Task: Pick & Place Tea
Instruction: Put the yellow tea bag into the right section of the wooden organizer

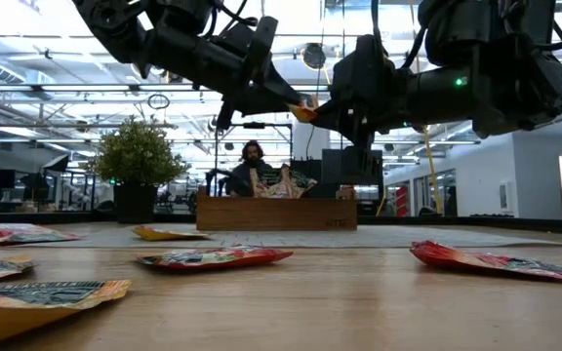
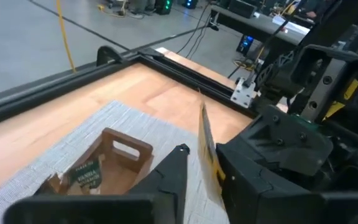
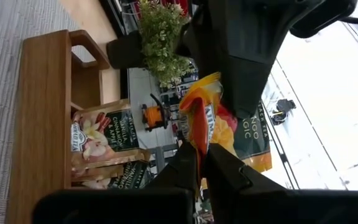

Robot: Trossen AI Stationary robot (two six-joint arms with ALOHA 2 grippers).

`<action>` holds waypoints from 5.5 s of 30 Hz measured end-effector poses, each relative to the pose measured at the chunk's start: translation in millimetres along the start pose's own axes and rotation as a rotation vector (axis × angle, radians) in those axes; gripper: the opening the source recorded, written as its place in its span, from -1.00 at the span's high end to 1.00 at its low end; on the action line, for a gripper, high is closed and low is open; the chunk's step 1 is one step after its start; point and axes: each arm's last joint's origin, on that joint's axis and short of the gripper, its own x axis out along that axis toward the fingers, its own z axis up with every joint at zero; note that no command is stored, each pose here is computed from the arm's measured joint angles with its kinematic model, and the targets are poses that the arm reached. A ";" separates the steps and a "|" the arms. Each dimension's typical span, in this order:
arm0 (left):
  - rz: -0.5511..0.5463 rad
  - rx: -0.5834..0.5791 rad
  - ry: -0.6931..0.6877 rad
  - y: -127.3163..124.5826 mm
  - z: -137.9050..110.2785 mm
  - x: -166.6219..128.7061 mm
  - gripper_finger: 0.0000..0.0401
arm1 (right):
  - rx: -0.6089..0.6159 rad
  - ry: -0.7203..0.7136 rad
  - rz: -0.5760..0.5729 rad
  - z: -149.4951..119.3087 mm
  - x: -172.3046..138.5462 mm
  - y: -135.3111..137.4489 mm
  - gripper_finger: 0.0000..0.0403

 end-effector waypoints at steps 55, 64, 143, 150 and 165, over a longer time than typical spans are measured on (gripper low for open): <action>-0.121 0.701 -0.067 82.2 -38.0 84.1 0.99 | 0.589 0.018 -0.022 -20.4 -67.4 -49.5 0.97; -0.114 0.734 -0.030 86.6 -40.9 93.0 0.99 | 0.579 0.020 -0.015 -23.2 -68.9 -48.3 0.97; -0.107 0.522 -0.213 40.9 -23.8 -93.2 0.37 | 0.607 0.461 1.095 -88.7 129.8 -60.8 1.00; -0.107 0.520 -0.211 40.9 -24.0 -93.2 0.37 | 0.585 0.517 1.153 -94.4 128.2 -47.5 1.00; -0.108 0.501 -0.221 40.6 -22.9 -93.3 0.37 | 0.584 0.573 1.266 -95.6 114.4 -40.4 1.00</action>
